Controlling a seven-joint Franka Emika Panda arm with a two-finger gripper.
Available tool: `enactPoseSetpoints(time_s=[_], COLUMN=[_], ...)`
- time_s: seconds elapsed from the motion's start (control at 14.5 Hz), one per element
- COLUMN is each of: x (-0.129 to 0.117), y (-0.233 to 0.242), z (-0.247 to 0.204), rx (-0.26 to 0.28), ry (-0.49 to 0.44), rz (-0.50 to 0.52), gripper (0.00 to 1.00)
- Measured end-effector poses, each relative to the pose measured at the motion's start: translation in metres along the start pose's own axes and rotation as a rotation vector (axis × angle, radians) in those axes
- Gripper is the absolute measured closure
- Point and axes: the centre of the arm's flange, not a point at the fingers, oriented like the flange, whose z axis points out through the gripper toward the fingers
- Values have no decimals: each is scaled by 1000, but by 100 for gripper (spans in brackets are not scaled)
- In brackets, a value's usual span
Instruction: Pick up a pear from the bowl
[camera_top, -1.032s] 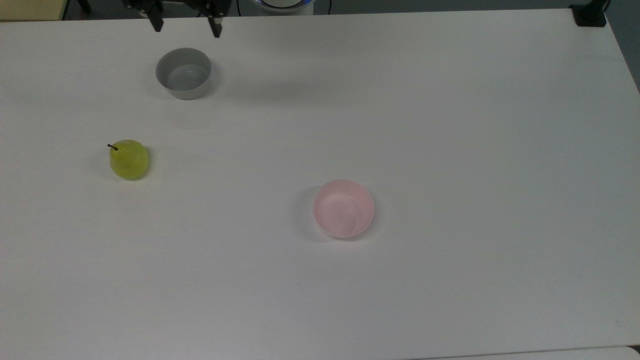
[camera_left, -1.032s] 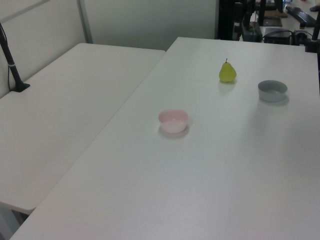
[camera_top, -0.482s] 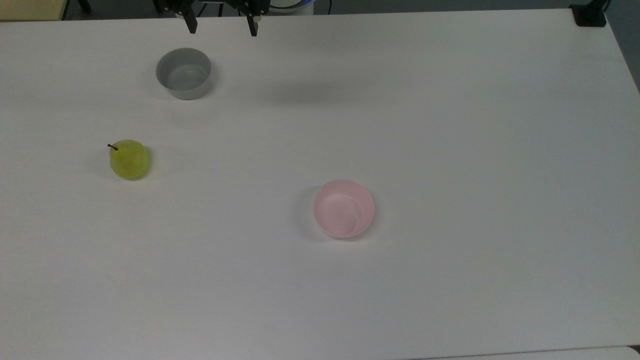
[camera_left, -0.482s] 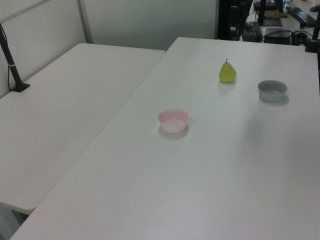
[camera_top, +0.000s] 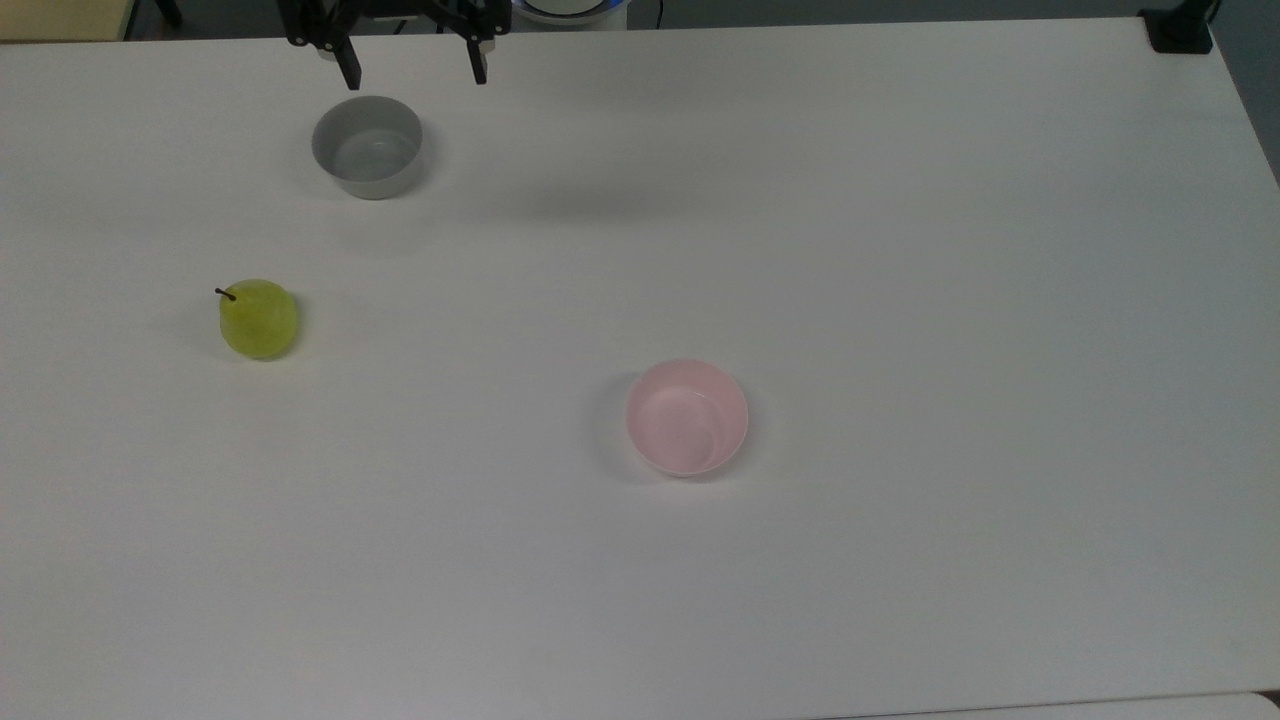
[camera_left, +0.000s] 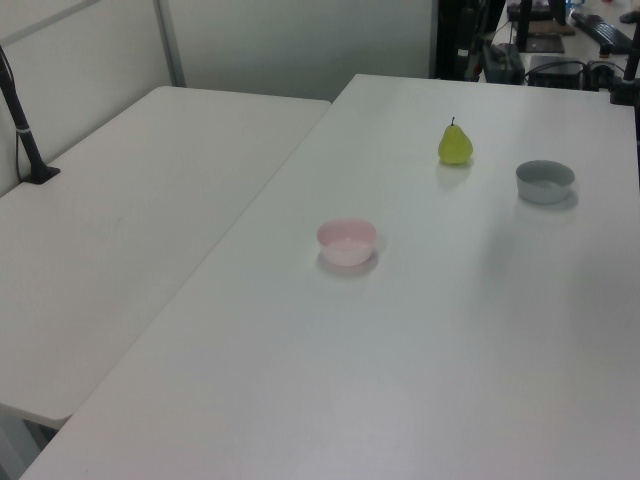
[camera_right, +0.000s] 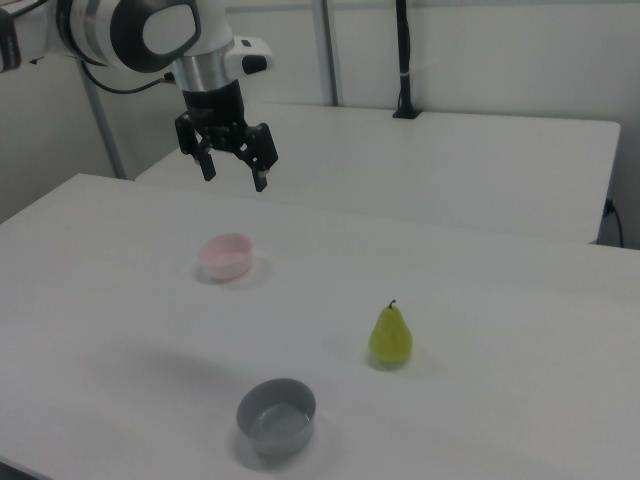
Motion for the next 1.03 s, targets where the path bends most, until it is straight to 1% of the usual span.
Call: enactPoseSetpoints(time_s=[0.21,0.48,1.03], x=[-2,0,1], y=[7,-3,-11], z=[-2,-3,-1], rx=[-1,3,3], ry=[3,5,2], rz=[17,40,28], gripper=[0,0,0])
